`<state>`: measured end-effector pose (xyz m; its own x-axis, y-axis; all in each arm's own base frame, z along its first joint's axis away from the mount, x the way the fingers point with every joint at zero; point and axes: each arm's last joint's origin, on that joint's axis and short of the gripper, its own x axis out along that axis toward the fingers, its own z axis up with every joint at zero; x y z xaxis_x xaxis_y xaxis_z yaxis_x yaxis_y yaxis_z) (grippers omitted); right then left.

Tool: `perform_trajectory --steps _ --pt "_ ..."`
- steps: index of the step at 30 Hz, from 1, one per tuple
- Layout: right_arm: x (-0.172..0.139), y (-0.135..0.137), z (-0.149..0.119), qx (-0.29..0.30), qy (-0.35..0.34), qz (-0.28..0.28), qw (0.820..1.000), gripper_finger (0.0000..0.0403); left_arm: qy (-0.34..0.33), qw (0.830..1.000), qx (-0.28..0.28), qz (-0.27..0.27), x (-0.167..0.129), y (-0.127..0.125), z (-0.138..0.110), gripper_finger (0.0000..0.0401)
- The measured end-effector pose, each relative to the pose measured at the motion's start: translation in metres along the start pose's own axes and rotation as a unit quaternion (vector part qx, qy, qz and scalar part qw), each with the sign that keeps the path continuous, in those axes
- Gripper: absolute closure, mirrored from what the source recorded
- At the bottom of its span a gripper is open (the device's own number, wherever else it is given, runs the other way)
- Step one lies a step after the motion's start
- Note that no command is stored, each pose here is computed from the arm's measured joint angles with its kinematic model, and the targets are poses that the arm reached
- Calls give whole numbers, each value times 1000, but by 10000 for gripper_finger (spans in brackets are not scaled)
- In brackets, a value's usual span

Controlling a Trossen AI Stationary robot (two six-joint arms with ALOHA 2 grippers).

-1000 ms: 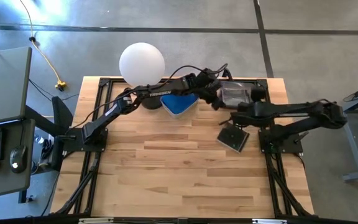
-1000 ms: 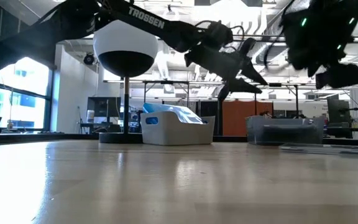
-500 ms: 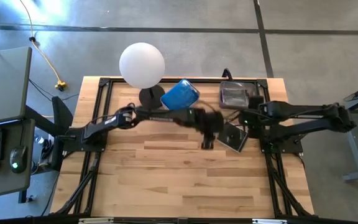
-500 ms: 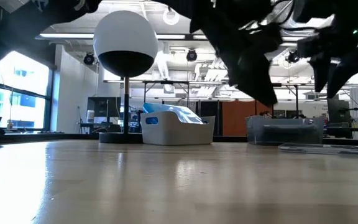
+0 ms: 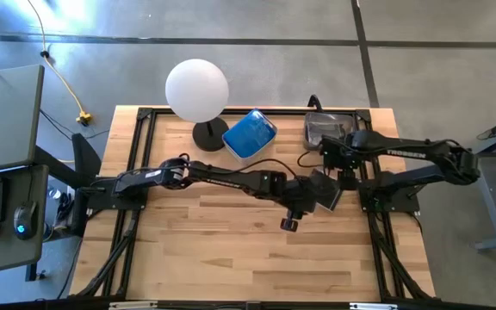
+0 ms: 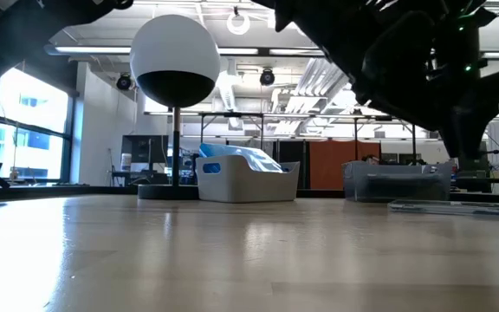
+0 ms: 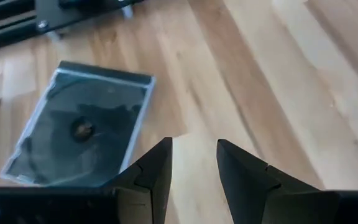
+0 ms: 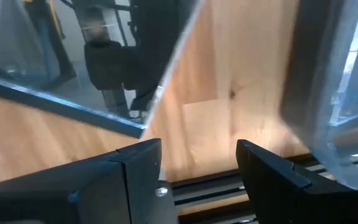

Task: Pick & place jewel cases by type
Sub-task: Put the black CD case into the black bin

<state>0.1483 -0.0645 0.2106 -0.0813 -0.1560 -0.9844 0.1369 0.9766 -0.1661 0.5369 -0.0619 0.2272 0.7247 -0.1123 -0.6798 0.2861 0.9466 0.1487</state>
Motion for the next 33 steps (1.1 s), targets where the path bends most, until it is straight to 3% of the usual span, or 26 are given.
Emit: perform_trajectory --steps 9,15,22,26,29,31,33 --pt "6 -8 1 29 2 49 998 199 16 997 53 62 25 2 -13 277" --pt "6 -12 0 17 -40 170 985 199 54 988 127 62 55 -11 -34 277" --pt "6 -31 6 65 -96 137 984 199 77 971 153 166 62 -10 -35 277" --pt "-6 -46 11 126 -110 65 984 199 83 969 148 177 61 -9 -36 277" --pt "-19 -54 18 214 -142 45 965 199 83 971 140 176 61 -10 -36 277" --pt "-31 -60 24 290 -183 71 937 199 84 971 138 176 61 -11 -36 278" --pt "-38 -61 27 307 -202 108 924 199 86 970 138 178 61 -10 -37 277"
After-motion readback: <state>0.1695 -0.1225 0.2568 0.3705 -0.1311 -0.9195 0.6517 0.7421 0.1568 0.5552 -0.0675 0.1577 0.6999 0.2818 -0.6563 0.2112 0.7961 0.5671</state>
